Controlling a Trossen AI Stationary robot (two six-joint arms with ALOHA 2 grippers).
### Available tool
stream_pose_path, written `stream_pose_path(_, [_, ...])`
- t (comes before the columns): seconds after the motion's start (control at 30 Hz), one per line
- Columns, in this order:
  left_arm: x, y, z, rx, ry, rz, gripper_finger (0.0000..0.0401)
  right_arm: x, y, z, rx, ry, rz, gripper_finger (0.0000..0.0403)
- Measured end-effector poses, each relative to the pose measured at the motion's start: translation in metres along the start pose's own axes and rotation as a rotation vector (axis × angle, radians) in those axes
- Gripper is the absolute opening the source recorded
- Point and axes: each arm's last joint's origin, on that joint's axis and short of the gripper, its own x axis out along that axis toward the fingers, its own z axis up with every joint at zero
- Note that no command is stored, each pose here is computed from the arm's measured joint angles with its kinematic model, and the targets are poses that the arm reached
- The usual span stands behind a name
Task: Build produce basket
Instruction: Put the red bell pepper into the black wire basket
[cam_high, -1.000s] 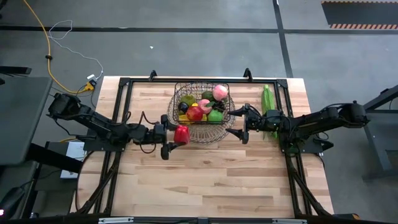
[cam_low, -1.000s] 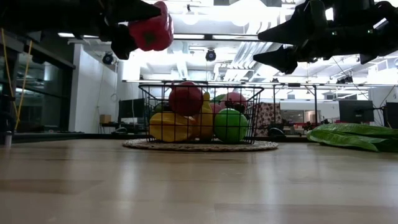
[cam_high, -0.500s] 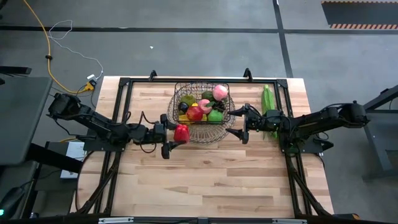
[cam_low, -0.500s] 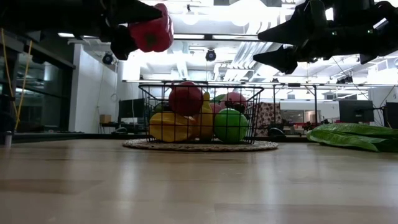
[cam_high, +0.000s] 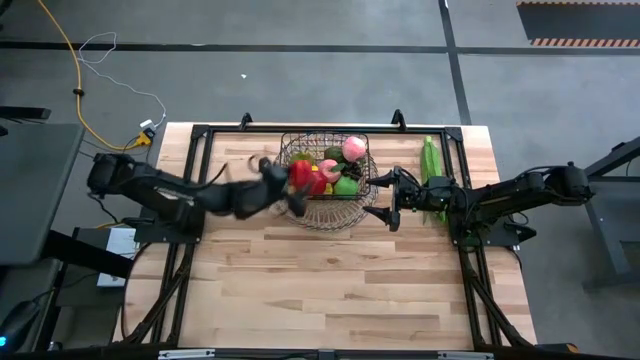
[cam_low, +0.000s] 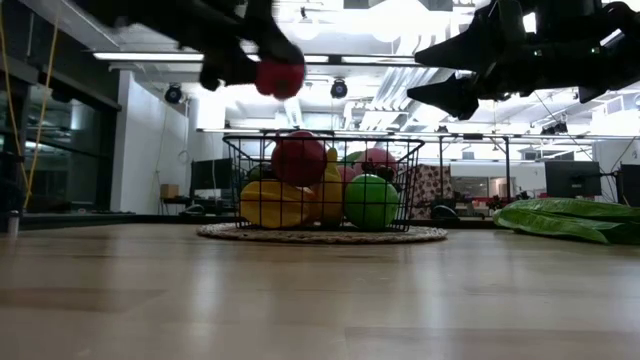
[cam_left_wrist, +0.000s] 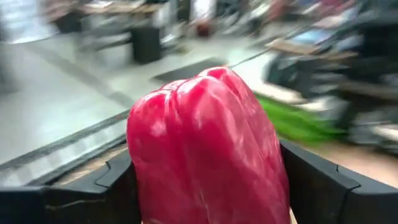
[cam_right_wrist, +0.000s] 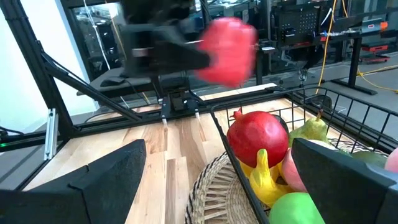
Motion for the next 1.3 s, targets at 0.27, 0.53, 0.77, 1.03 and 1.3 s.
stream_pose_path(0.27, [0.071,0.028,0.013,0.106,0.178,0.336,0.0287,0.0,0.0,-0.001,0.0,0.008,-0.001,0.0392])
stream_pose_path(0.53, [0.103,0.059,-0.012,-0.038,0.239,0.447,0.0287,0.0,0.0,-0.001,-0.004,0.012,-0.002,0.0392])
stream_pose_path(0.77, [0.111,0.068,-0.018,-0.035,0.272,0.436,0.0288,0.0,0.0,-0.001,-0.004,0.012,-0.002,0.0392])
stream_pose_path(1.03, [0.111,0.068,-0.017,-0.026,0.271,0.433,0.0307,0.0,0.0,-0.001,-0.004,0.011,-0.002,0.0392])
stream_pose_path(1.3, [0.111,0.069,-0.017,-0.007,0.273,0.432,0.0311,0.0,0.0,-0.001,-0.004,0.012,-0.002,0.0392])
